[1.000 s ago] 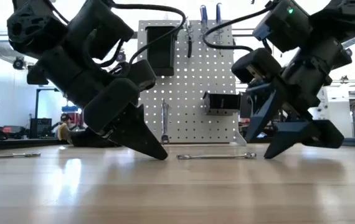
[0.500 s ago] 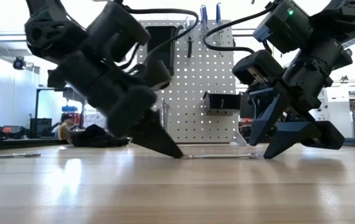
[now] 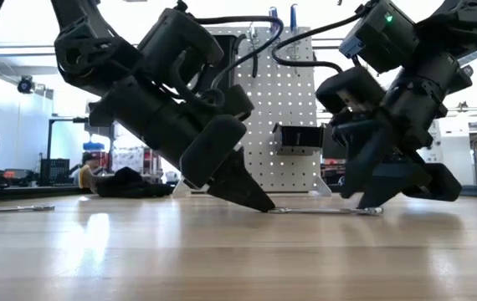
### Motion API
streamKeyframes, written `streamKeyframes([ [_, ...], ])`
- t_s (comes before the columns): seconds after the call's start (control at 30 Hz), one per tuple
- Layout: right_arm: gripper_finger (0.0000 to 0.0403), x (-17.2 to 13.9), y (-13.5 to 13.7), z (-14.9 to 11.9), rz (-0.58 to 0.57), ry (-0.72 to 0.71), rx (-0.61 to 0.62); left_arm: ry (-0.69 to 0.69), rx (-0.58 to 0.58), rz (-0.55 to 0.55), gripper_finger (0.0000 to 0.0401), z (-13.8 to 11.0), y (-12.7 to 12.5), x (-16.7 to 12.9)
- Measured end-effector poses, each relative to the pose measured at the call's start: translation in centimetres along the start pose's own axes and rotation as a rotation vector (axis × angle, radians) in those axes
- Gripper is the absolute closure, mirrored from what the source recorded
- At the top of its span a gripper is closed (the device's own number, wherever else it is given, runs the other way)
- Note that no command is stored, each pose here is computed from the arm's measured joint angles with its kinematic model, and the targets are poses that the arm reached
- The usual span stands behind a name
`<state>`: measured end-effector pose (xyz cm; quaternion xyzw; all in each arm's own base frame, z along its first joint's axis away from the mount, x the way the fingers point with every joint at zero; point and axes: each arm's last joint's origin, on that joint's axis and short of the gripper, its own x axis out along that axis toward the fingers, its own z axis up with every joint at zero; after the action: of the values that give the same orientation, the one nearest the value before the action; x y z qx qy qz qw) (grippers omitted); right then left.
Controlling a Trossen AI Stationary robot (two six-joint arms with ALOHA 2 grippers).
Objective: Hang tools onto peg board
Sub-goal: Hang the wrench on the peg board
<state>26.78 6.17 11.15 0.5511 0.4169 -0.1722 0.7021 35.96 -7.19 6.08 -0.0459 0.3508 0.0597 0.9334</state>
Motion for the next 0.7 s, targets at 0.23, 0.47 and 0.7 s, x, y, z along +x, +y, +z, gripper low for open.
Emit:
streamKeyframes([
  [0.23, 0.029, -1.5, -1.0, -1.3, -0.155, 0.121, 0.003, 0.004, -0.045, -0.008, 0.04, 0.0, -0.1, 0.0],
  [0.47, 0.028, -3.8, 0.1, -3.1, -0.104, -0.023, 0.122, 0.007, -0.091, -0.021, 0.04, -0.1, -0.2, 0.0],
  [0.7, 0.0293, -1.5, -0.1, -3.5, -0.059, -0.056, 0.201, 0.008, -0.144, -0.039, 0.04, -0.1, -0.5, -0.1],
])
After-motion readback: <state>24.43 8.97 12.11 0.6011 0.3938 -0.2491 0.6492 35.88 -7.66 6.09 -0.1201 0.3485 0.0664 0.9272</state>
